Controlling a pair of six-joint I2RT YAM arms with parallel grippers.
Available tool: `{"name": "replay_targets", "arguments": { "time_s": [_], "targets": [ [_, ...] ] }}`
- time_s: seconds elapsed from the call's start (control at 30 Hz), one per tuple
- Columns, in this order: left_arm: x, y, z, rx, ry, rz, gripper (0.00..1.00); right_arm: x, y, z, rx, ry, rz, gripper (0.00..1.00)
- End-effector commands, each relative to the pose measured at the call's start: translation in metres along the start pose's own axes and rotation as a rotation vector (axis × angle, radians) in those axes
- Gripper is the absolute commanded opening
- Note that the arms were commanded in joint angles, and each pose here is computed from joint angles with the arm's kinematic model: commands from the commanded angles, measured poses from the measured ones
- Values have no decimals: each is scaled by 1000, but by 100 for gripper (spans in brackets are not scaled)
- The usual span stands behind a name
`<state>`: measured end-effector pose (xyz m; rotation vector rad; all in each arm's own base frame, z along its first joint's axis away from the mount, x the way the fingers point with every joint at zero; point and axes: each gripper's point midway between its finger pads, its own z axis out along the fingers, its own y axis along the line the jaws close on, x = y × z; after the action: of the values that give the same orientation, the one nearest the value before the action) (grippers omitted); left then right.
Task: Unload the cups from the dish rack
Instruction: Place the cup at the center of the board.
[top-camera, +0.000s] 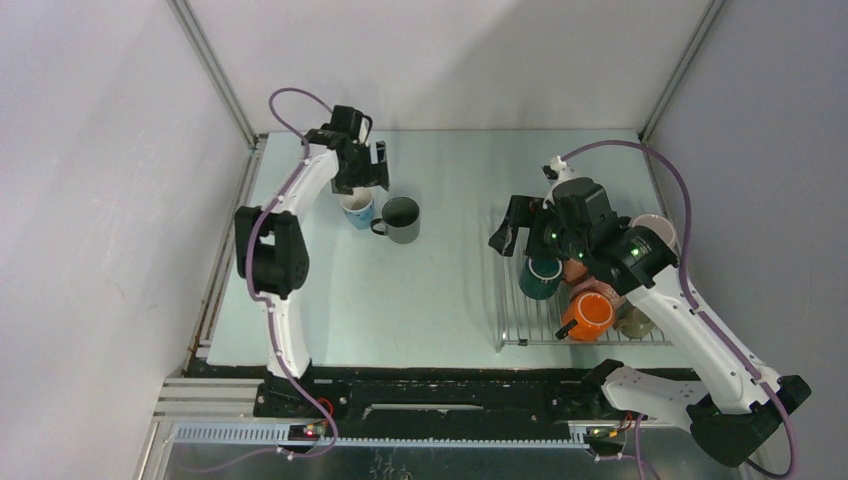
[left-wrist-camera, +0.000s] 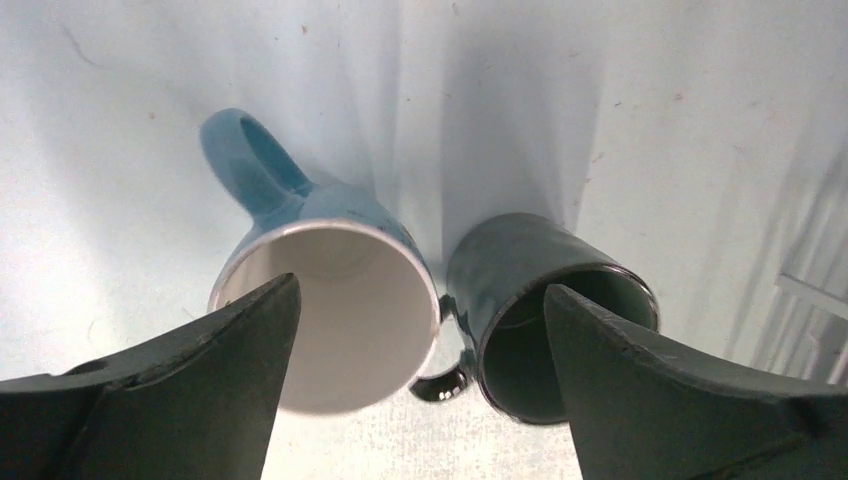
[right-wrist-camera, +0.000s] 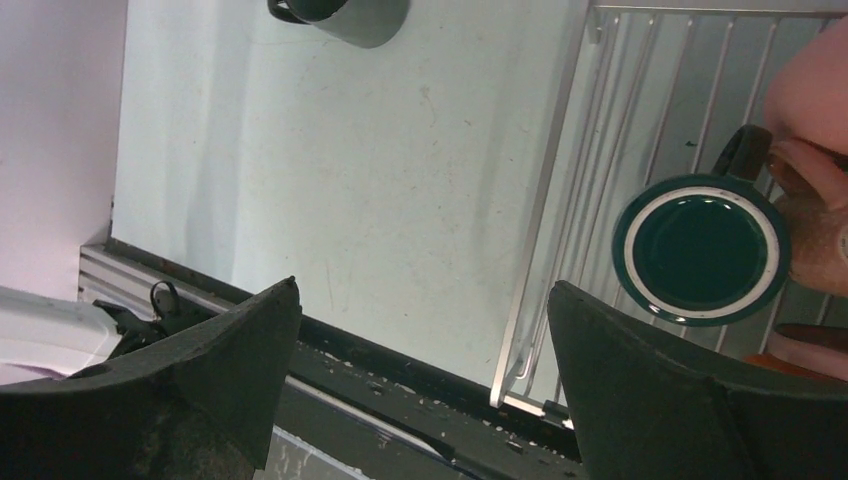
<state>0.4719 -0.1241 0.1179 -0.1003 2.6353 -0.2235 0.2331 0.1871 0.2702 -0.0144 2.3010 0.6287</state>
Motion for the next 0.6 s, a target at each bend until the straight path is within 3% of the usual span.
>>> {"name": "replay_targets", "arguments": {
  "time_s": [0.0,0.23,0.57],
  "targets": [
    [-49,-17,-88,47,-231,44,100,-4,-11,-2,63,-36,12,100],
    [-44,-33,-148,104,-350,62,100,2,-39,-1,210,-27,48,100],
    [23,-65,-194,177,-420,107,100,29,-75,-12,374,-27,183,100]
  ]
}}
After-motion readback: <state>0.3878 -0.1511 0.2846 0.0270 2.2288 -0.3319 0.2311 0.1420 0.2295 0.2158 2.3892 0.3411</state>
